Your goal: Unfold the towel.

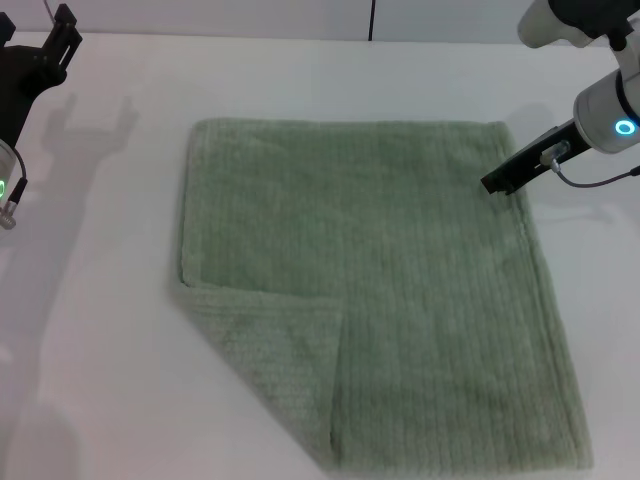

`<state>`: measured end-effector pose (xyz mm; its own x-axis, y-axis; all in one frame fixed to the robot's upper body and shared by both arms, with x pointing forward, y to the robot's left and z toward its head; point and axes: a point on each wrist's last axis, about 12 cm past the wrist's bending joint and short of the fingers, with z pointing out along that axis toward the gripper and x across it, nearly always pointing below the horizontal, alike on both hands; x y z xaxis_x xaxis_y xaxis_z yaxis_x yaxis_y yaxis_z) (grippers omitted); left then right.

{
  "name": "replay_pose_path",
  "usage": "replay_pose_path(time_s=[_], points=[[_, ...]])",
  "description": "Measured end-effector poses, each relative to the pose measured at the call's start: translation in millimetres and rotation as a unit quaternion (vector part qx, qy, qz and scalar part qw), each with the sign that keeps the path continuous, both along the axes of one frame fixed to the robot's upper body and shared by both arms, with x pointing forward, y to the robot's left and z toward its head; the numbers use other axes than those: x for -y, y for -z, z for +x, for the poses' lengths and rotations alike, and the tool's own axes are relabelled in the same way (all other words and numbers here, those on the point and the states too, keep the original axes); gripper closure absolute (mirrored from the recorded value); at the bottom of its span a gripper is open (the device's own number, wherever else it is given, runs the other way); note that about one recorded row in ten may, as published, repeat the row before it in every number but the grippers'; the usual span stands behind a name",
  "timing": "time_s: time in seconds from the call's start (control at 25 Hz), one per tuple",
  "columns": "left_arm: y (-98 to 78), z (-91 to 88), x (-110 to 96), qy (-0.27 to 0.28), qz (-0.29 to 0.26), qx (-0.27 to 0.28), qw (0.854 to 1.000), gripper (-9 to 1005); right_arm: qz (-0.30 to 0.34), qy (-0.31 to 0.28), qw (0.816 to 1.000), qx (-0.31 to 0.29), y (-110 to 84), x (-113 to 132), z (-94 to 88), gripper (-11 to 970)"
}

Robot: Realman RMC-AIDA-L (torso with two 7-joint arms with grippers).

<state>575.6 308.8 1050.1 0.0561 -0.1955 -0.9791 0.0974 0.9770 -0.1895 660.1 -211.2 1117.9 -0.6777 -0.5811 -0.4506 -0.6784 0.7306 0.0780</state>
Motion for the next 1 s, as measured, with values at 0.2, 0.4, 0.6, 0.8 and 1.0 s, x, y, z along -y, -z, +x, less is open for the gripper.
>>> replay_pose_path(time_s=[0.2,0.4,0.6,0.8,1.0], points=[[0.1,-0.7,0.0,0.000,-0.001,0.001,1.000,197,-0.003,-0.004,1.000,0.003,1.9,0.3,0.0,958],[-0.1,-0.5,0.2,0.001,-0.001,0.001,1.000,197,-0.005,-0.006,1.000,0.005,3.6,0.8,-0.2,958],[-0.3,-0.2,0.4,0.001,-0.001,0.002,1.000,198,-0.007,-0.008,1.000,0.005,6.3,1.5,-0.8,958],[-0.6,0.0,0.4,0.001,-0.001,0.003,1.000,198,-0.008,-0.009,1.000,0.005,8.2,0.7,-1.7,959],[-1.0,0.7,1.4,0.002,-0.002,0.003,1.000,197,-0.008,-0.009,1.000,0.004,9.2,0.5,-2.3,959]])
